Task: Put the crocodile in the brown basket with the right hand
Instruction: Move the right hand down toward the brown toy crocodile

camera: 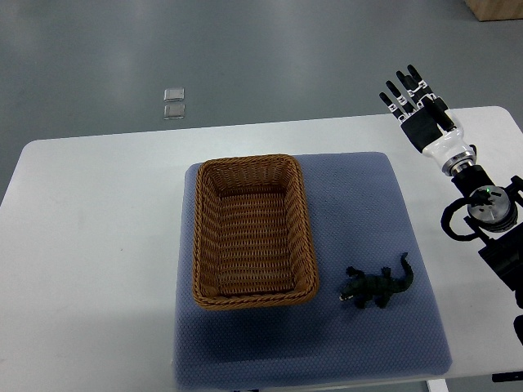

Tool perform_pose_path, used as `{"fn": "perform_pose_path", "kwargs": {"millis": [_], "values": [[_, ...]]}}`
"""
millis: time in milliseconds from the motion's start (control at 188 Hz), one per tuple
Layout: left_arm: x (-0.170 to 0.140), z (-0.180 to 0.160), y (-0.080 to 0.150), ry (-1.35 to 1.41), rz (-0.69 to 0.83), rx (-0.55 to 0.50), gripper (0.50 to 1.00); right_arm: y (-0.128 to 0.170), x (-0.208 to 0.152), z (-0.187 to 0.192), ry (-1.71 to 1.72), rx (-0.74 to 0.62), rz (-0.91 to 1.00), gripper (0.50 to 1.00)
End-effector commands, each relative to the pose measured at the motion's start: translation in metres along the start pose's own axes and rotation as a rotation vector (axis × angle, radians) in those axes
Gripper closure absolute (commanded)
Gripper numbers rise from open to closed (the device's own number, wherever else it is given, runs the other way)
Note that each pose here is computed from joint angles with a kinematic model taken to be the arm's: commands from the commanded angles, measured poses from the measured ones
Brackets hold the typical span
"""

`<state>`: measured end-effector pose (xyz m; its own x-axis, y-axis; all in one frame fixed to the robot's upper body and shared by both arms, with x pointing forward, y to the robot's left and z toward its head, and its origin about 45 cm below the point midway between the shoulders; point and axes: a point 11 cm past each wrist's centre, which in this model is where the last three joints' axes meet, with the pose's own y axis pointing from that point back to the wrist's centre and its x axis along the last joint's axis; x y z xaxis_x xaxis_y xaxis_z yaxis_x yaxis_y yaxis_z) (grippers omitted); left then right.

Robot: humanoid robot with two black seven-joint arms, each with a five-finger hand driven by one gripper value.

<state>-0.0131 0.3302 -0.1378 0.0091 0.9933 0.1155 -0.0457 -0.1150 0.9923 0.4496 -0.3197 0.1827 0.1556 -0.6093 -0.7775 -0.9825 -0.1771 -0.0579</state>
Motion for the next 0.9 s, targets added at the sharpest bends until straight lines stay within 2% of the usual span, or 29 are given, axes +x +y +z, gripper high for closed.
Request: {"fn": "perform_pose_path", "kwargs": {"millis": [0, 533, 682, 788, 895], "values": [[0.0, 0.0, 0.0, 0.0, 0.0, 0.0, 0.5, 0.0, 0.001, 0.0, 0.002, -0.002, 0.001, 0.572], [-0.003, 0.0, 0.0, -0.003, -0.013, 0.0, 0.5, -0.003, -0.006, -0.003, 0.089, -0.038, -0.031, 0.572], [-0.003, 0.0, 0.0, -0.006, -0.016, 0.0, 0.5, -0.006, -0.019, -0.006, 0.232, -0.103, -0.097, 0.572], [-0.004, 0.001, 0.0, -0.006, -0.017, -0.001, 0.5, -0.002, -0.034, -0.001, 0.453, -0.22, -0.186, 0.572], [-0.008, 0.001, 0.0, -0.006, -0.03, -0.002, 0.5, 0.002, -0.039, -0.011, 0.664, -0.295, -0.24, 0.572]]}}
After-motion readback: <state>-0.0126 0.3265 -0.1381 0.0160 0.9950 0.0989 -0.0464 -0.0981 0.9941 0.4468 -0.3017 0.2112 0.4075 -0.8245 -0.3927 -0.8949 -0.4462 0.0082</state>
